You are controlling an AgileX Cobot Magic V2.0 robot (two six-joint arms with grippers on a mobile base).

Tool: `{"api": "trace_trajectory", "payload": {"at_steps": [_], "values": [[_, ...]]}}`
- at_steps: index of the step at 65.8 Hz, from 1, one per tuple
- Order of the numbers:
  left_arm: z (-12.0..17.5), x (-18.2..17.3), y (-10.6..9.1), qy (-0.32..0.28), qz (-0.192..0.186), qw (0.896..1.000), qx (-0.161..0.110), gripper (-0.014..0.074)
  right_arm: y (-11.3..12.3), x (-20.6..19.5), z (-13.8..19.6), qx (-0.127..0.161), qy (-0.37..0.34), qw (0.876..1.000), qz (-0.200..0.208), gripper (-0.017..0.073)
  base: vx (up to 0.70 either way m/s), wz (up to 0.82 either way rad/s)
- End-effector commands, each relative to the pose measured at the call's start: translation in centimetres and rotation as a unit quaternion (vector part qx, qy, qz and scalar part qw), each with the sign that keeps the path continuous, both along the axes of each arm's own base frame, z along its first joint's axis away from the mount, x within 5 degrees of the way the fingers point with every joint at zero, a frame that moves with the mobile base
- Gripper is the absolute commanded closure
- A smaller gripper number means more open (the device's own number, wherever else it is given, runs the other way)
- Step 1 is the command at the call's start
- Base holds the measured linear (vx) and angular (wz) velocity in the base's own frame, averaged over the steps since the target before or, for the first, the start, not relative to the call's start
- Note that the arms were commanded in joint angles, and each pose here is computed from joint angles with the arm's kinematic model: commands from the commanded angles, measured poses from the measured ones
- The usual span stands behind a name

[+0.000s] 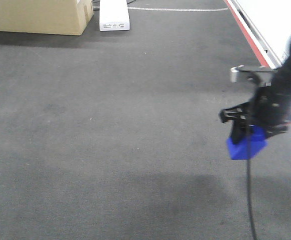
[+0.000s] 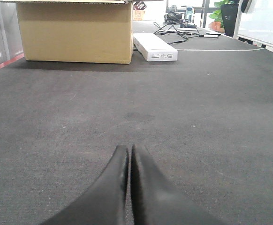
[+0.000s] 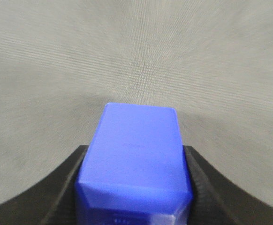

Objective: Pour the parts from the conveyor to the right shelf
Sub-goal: 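Lift the blue part off the conveyor with the right gripper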

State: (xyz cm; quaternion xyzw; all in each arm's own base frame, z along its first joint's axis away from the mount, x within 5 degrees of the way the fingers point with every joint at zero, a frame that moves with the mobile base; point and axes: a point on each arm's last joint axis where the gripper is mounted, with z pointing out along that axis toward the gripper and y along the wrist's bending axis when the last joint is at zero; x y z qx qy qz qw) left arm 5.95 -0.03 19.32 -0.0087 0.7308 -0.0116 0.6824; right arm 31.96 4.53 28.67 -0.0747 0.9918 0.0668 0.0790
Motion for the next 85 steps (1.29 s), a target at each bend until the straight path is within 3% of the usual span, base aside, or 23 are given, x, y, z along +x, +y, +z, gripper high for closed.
{"api": "trace_trajectory", "payload": {"at_steps": [1, 17, 30, 50, 57, 70, 85], "values": [[1.3, 0.1, 0.0, -0.040, 0.002, 0.999, -0.008, 0.0600, -0.7, -3.5, 2.2, -0.020, -0.002, 1.000, 0.006, 0.0568, 0.00, 0.00], [1.3, 0.1, 0.0, -0.040, 0.002, 0.999, -0.008, 0.0600, -1.3, -8.4, 2.4, -0.022, -0.006, 1.000, 0.002, 0.0568, 0.00, 0.00], [1.3, 0.1, 0.0, -0.040, 0.002, 0.999, -0.008, 0.0600, -1.7, -12.4, 4.7, -0.012, -0.099, 0.995, -0.003, 0.0568, 0.00, 0.00], [1.3, 0.1, 0.0, -0.040, 0.002, 0.999, -0.008, 0.0600, -2.4, -18.2, 5.5, 0.008, -0.289, 0.957, -0.018, 0.0568, 0.00, 0.00], [1.3, 0.1, 0.0, -0.040, 0.002, 0.999, -0.008, 0.0600, -2.6, -19.5, 4.4, 0.011, -0.331, 0.943, -0.022, 0.0568, 0.00, 0.00], [1.3, 0.1, 0.0, -0.040, 0.002, 0.999, -0.008, 0.0600, -2.9, -21.4, 1.2, 0.004, -0.369, 0.929, -0.011, 0.0568, 0.00, 0.00], [1.3, 0.1, 0.0, -0.040, 0.002, 0.999, -0.008, 0.0600, -3.2, -22.4, -0.6, -0.007, -0.444, 0.896, -0.002, 0.0568, 0.00, 0.00]]}}
